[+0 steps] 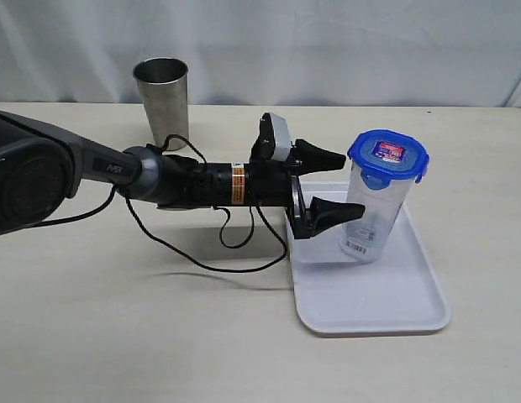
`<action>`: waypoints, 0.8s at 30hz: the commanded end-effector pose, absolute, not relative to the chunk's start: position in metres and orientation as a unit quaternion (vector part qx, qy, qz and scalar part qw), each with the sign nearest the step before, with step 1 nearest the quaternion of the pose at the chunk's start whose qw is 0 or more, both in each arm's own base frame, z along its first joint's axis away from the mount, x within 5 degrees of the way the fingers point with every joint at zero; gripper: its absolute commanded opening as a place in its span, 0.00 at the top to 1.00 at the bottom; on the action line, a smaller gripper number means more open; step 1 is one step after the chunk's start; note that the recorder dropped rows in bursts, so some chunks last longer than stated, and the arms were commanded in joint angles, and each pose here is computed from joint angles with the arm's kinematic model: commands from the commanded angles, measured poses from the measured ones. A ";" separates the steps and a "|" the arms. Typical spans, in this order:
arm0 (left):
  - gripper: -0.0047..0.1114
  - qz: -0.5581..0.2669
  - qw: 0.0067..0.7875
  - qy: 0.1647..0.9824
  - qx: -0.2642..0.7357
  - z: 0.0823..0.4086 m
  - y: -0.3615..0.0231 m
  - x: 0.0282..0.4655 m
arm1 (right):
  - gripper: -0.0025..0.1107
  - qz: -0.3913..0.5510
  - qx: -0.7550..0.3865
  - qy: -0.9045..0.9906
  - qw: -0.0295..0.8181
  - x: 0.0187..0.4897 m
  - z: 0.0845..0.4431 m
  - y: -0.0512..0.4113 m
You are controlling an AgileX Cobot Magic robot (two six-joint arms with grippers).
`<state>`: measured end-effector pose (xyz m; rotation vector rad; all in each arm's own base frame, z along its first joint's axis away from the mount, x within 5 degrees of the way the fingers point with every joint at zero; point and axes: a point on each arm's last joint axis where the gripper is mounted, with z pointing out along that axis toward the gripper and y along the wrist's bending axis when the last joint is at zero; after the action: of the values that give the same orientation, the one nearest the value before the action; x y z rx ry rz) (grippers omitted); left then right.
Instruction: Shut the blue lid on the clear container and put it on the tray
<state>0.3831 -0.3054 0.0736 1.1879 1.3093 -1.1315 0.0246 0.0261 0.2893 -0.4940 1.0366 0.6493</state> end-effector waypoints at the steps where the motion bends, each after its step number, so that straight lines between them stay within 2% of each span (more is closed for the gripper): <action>1: 0.20 -0.461 0.502 0.546 0.487 0.077 -0.296 0.391 | 0.94 0.303 -0.226 0.483 0.789 0.025 0.288 0.026; 3: 0.23 -0.458 0.503 0.548 0.487 0.077 -0.292 0.393 | 0.94 0.303 -0.226 0.483 0.789 0.025 0.288 0.026; 7: 0.38 -0.449 0.493 0.545 0.508 0.074 -0.282 0.396 | 0.94 0.303 -0.226 0.483 0.789 0.025 0.288 0.026; 8: 0.47 -0.449 0.482 0.542 0.521 0.072 -0.278 0.396 | 0.94 0.303 -0.226 0.483 0.789 0.025 0.288 0.026; 9: 0.51 -0.453 0.475 0.547 0.519 0.071 -0.277 0.395 | 0.94 0.303 -0.226 0.483 0.789 0.025 0.288 0.026; 10: 0.64 -0.462 0.461 0.554 0.517 0.071 -0.274 0.396 | 0.94 0.303 -0.226 0.483 0.789 0.025 0.288 0.026; 11: 0.70 -0.467 0.458 0.550 0.519 0.071 -0.272 0.395 | 0.94 0.303 -0.226 0.483 0.789 0.025 0.288 0.026; 12: 0.82 -0.472 0.454 0.539 0.530 0.073 -0.270 0.393 | 0.94 0.303 -0.226 0.483 0.789 0.025 0.288 0.026; 14: 0.96 -0.461 0.444 0.524 0.562 0.081 -0.270 0.390 | 0.94 0.303 -0.226 0.483 0.789 0.025 0.288 0.026; 16: 0.96 -0.438 0.433 0.538 0.576 0.096 -0.270 0.392 | 0.94 0.303 -0.226 0.483 0.789 0.025 0.288 0.026; 18: 0.96 -0.402 0.411 0.611 0.543 0.113 -0.270 0.400 | 0.94 0.303 -0.226 0.483 0.789 0.025 0.288 0.026; 21: 0.96 -0.301 0.370 0.734 0.483 0.133 -0.265 0.409 | 0.94 0.303 -0.226 0.483 0.789 0.025 0.288 0.026; 22: 0.96 -0.299 0.368 0.767 0.433 0.141 -0.263 0.410 | 0.94 0.303 -0.226 0.483 0.789 0.025 0.288 0.026; 24: 0.96 -0.299 0.375 0.772 0.417 0.158 -0.259 0.405 | 0.94 0.303 -0.226 0.483 0.789 0.025 0.288 0.026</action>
<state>0.4096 -0.2603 0.1406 1.1417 1.9378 -0.7843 0.0246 0.0261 0.2893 -0.4940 1.0366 0.6493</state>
